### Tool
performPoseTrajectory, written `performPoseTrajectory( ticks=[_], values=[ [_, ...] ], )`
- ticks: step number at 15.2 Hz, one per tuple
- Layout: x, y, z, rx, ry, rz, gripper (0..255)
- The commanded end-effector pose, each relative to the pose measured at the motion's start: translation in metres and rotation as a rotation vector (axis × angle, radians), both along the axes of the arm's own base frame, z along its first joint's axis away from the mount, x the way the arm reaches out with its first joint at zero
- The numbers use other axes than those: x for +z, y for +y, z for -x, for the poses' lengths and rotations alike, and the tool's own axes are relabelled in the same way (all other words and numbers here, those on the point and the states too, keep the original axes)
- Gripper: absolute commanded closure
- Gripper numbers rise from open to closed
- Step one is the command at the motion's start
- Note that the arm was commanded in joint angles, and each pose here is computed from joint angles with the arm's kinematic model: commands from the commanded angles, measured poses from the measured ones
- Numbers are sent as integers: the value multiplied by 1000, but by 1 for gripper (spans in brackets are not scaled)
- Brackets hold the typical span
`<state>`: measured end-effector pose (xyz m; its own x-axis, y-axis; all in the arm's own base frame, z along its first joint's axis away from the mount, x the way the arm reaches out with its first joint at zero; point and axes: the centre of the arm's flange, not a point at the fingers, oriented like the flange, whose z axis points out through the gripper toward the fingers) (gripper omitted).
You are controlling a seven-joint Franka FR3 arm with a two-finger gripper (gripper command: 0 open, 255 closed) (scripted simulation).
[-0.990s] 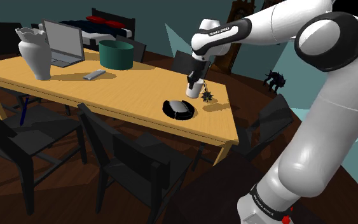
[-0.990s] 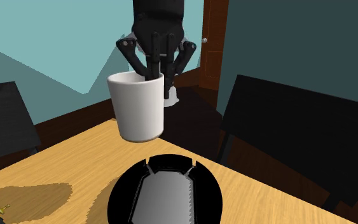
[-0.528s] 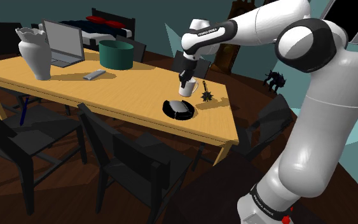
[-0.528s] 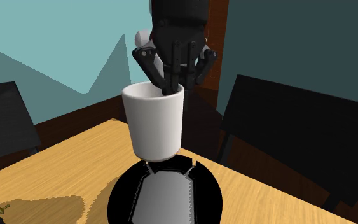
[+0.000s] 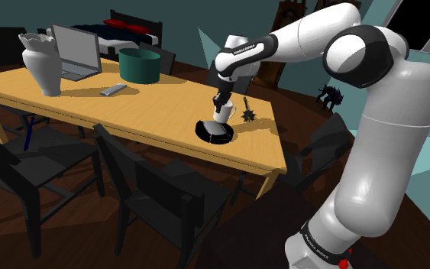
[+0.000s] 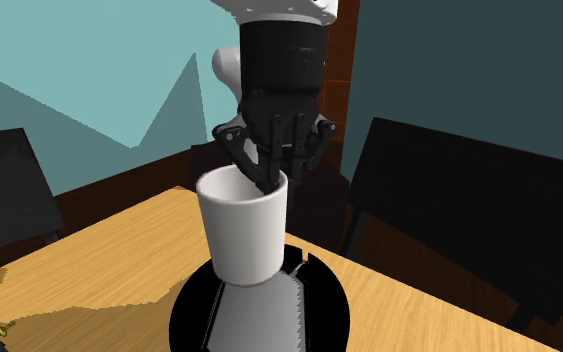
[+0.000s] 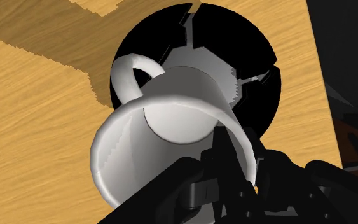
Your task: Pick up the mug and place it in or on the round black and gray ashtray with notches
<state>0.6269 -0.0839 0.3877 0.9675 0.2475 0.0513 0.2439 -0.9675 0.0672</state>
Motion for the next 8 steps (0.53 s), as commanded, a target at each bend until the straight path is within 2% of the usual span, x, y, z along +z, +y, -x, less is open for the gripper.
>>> performPoseTrajectory(
  ticks=[1, 6, 8],
  values=[
    [-11, 1, 1, 0, -1, 0, 255],
    [-37, 1, 1, 0, -1, 0, 255],
    [-37, 1, 1, 0, -1, 0, 255]
  ],
)
